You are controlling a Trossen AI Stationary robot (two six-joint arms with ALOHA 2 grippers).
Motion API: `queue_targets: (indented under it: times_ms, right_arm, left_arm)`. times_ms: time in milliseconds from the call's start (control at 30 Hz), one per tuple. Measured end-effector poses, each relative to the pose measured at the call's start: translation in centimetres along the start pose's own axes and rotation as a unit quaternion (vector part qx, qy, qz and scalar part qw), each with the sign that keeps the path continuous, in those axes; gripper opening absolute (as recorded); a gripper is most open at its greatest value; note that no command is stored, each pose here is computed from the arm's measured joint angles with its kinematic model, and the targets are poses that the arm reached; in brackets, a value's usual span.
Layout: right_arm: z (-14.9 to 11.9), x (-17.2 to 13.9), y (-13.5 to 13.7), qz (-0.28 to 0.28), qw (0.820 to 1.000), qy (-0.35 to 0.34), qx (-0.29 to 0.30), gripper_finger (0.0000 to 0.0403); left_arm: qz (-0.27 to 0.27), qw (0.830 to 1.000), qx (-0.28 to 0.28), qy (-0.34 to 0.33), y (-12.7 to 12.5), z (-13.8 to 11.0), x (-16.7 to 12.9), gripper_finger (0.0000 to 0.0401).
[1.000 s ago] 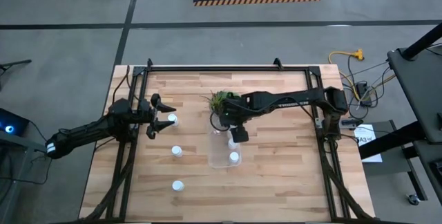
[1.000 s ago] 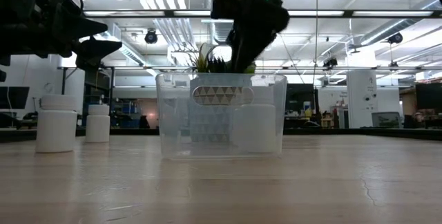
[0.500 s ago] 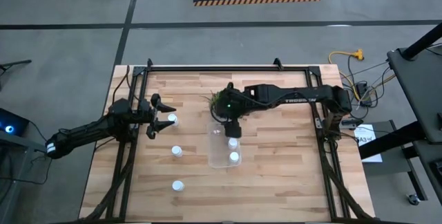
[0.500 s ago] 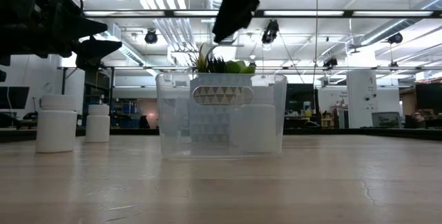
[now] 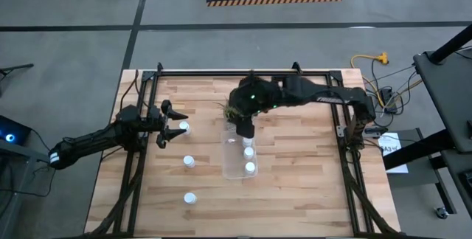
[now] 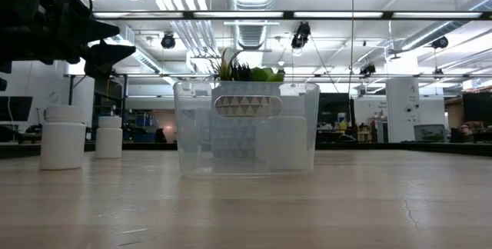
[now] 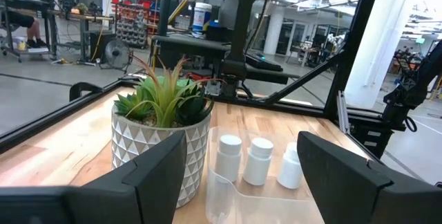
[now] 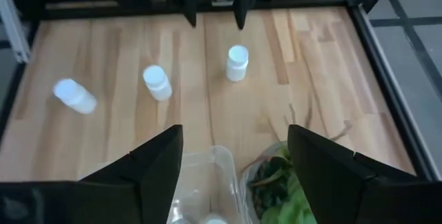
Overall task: Pick and place pill bottles into a basket
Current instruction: Put the bottom pill bottle into the bin
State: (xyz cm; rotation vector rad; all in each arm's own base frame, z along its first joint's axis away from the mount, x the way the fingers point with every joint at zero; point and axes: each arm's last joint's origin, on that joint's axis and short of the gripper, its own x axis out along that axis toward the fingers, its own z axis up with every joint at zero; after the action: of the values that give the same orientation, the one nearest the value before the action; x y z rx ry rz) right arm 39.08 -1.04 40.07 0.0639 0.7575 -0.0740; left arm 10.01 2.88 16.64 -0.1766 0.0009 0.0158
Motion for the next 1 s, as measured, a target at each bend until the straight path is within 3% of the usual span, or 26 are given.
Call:
queue_targets:
  times_ms: [333, 500, 733, 1000]
  right_arm:
    - [1.8, -8.4, 0.0, 0.004, 1.0, -0.031, 0.002, 0.0252]
    - [0.2, -12.4, -0.2, 0.002, 1.0, -0.027, 0.002, 0.0249]
    - [-2.2, -18.9, -0.7, -0.018, 0.996, -0.093, 0.0, 0.0257]
    - [-6.2, -22.2, -1.1, -0.019, 0.99, -0.141, -0.004, 0.0254]
  left_arm:
    - [0.0, 1.0, 0.0, 0.0, 0.0, 0.0, 0.0, 0.0258]
    - [0.0, 1.0, 0.0, 0.0, 0.0, 0.0, 0.0, 0.0258]
    - [0.0, 1.0, 0.0, -0.001, 0.0, 0.0, 0.0, 0.0258]
    - [0.0, 1.0, 0.0, 0.0, 0.0, 0.0, 0.0, 0.0258]
